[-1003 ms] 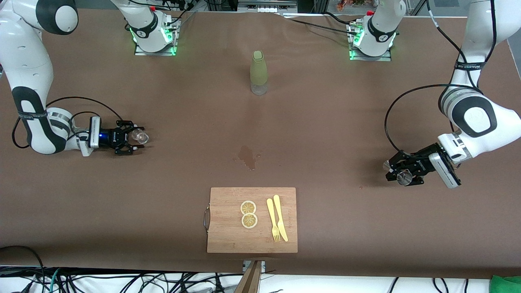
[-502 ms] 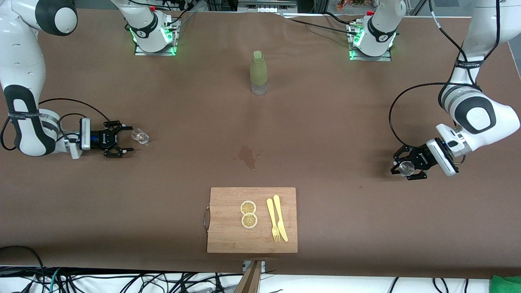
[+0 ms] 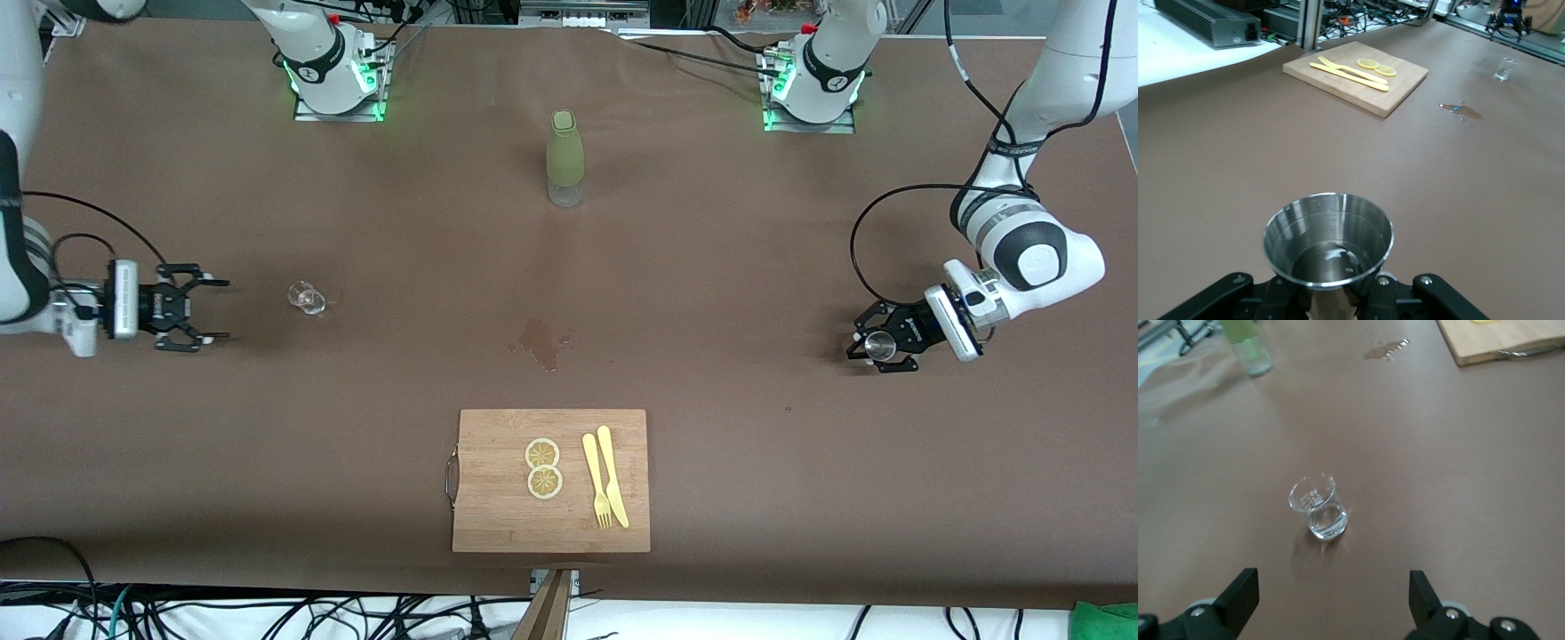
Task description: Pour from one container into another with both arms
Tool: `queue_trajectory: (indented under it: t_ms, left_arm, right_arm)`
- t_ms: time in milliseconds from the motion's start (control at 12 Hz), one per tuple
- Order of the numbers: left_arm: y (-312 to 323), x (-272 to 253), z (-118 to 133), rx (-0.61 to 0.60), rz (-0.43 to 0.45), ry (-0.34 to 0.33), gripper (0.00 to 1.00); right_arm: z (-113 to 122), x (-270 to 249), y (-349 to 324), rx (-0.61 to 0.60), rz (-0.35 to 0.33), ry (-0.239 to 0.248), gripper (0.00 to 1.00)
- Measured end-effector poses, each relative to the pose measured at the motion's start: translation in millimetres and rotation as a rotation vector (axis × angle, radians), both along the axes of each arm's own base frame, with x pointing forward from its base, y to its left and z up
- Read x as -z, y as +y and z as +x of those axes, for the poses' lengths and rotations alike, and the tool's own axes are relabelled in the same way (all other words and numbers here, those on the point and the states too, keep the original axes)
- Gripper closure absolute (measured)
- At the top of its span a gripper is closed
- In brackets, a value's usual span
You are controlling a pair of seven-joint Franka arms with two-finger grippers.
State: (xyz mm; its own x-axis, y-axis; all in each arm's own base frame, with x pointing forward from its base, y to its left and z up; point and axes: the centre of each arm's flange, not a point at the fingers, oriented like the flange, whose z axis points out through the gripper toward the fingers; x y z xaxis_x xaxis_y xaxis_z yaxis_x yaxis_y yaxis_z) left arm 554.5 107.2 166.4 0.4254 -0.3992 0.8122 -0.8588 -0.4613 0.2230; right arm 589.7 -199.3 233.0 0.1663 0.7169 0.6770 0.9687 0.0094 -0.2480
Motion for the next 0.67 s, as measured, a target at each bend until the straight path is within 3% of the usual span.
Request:
queue_trajectory:
  t_ms: [585,669]
  left_arm:
    - [11,32,-22,0.039,-0.014,-0.037,0.90]
    - [12,35,-24,0.039,-0.016,-0.037,0.83]
  right_arm:
    - [24,-124,97,0.225,-0.466,0.160,0.00]
    - [24,-140,110,0.272,-0.528,0.176,0.00]
